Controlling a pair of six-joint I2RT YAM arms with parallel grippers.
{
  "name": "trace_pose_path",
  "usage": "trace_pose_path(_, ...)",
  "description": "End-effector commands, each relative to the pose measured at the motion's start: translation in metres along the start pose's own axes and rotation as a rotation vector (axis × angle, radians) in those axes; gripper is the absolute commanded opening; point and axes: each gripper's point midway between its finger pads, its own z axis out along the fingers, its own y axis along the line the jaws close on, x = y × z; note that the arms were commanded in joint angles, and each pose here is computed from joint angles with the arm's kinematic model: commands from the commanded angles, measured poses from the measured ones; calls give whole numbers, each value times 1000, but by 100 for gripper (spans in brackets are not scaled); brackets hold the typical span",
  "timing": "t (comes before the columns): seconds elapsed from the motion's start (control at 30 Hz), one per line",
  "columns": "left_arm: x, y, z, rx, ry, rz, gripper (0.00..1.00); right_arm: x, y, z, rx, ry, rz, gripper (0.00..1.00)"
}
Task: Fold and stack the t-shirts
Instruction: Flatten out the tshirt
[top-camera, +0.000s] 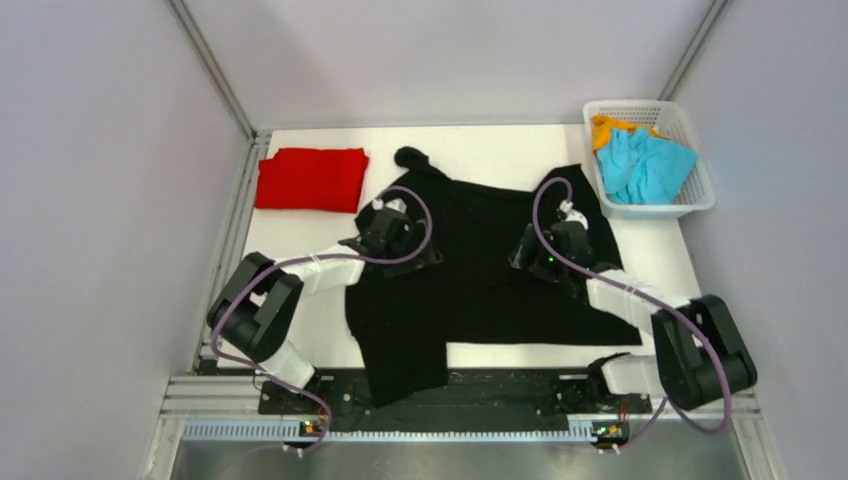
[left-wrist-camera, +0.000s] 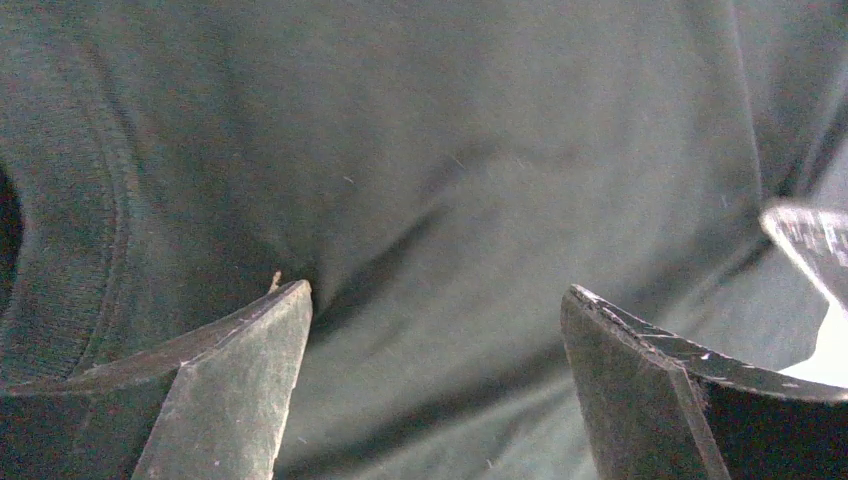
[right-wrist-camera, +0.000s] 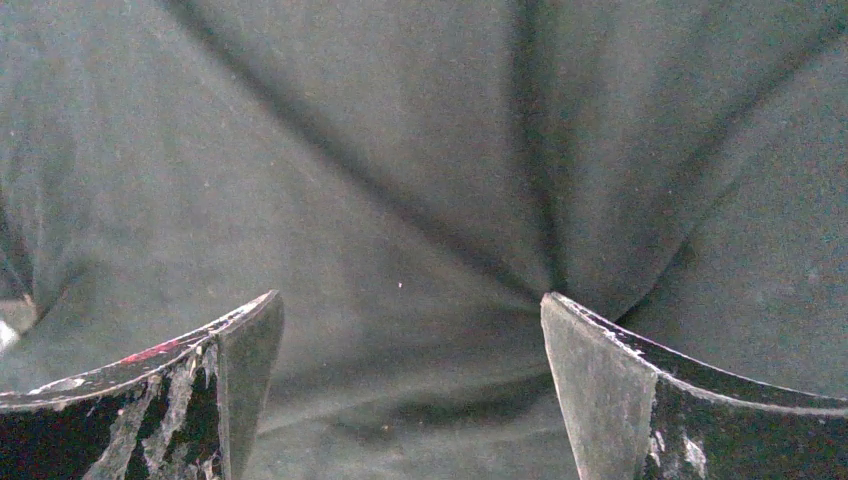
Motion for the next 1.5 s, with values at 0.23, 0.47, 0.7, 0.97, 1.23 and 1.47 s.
trace_pose_path(0.23,28,-61,-35,-20,11,173,99,14,-25,-42,73,62,-22,99)
trace_pose_path(0.47,-66,-36,-33,-115,-138,67,99,-8,-13,-40,51,18,-50,99)
trace_pose_path(0.7,-96,-7,12,-112,-85,-21,99,-50,10,-23,28,-56,-57,99)
trace_pose_path(0.97,-96,1,58,-12,-20,-97,99,-60,15,5,44,-44,-63,99)
trace_pose_path(1.23,-92,96,39,-279,-45,-262,99,-57,1,16,117,-31,-86,99)
trace_pose_path(1.47,-94,143,6,-303,-81,-381,99,-61,0,20,125,-37,-108,99)
